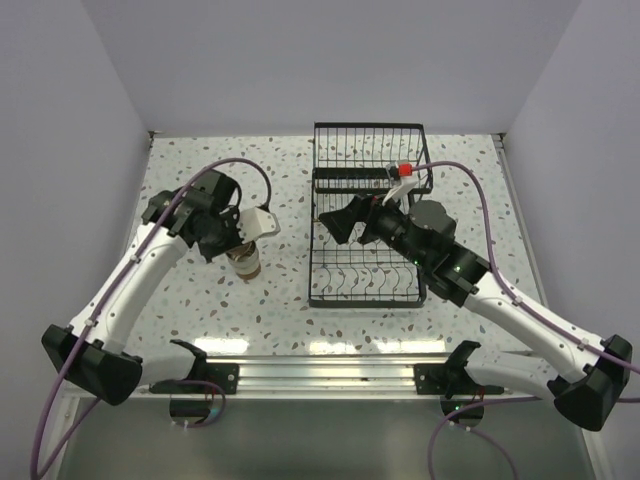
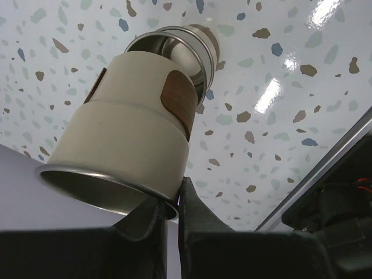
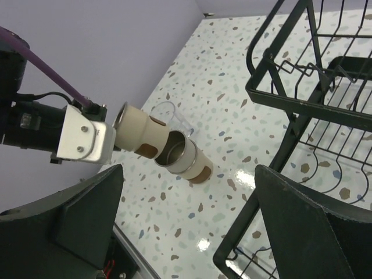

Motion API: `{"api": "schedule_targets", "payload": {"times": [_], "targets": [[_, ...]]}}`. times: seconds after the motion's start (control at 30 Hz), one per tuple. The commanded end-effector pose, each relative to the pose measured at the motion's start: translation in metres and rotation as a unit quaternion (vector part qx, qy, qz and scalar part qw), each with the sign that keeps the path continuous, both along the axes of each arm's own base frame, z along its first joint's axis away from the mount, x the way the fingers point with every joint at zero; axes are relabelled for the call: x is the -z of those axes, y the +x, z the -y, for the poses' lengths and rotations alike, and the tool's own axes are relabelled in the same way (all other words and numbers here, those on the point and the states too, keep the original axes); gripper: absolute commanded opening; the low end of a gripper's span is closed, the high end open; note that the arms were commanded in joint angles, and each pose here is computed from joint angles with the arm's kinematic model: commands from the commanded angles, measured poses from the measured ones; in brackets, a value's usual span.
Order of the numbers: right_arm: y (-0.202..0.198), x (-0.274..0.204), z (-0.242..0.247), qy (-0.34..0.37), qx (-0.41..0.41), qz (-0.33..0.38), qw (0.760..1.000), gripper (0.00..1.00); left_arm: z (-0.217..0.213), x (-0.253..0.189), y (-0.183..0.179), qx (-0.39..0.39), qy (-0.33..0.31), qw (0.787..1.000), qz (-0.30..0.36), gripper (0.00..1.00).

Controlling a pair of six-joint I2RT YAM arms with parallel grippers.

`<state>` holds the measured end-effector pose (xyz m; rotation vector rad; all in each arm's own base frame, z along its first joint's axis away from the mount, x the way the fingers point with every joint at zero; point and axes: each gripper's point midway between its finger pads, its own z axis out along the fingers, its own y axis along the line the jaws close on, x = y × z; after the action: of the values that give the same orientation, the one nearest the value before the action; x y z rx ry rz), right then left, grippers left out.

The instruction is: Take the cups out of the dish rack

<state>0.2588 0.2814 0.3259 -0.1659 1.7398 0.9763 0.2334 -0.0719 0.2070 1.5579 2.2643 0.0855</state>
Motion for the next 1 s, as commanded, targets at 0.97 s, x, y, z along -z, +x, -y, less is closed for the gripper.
{"api": "schedule_targets", "payload": {"times": [0.97], "targets": [[0.002, 0.043, 0.033, -0.081, 0.059, -0.022, 0.995, 0.98, 0.012, 0.054, 0.016, 0.078, 0.185, 0.977, -0.075, 0.12]]}}
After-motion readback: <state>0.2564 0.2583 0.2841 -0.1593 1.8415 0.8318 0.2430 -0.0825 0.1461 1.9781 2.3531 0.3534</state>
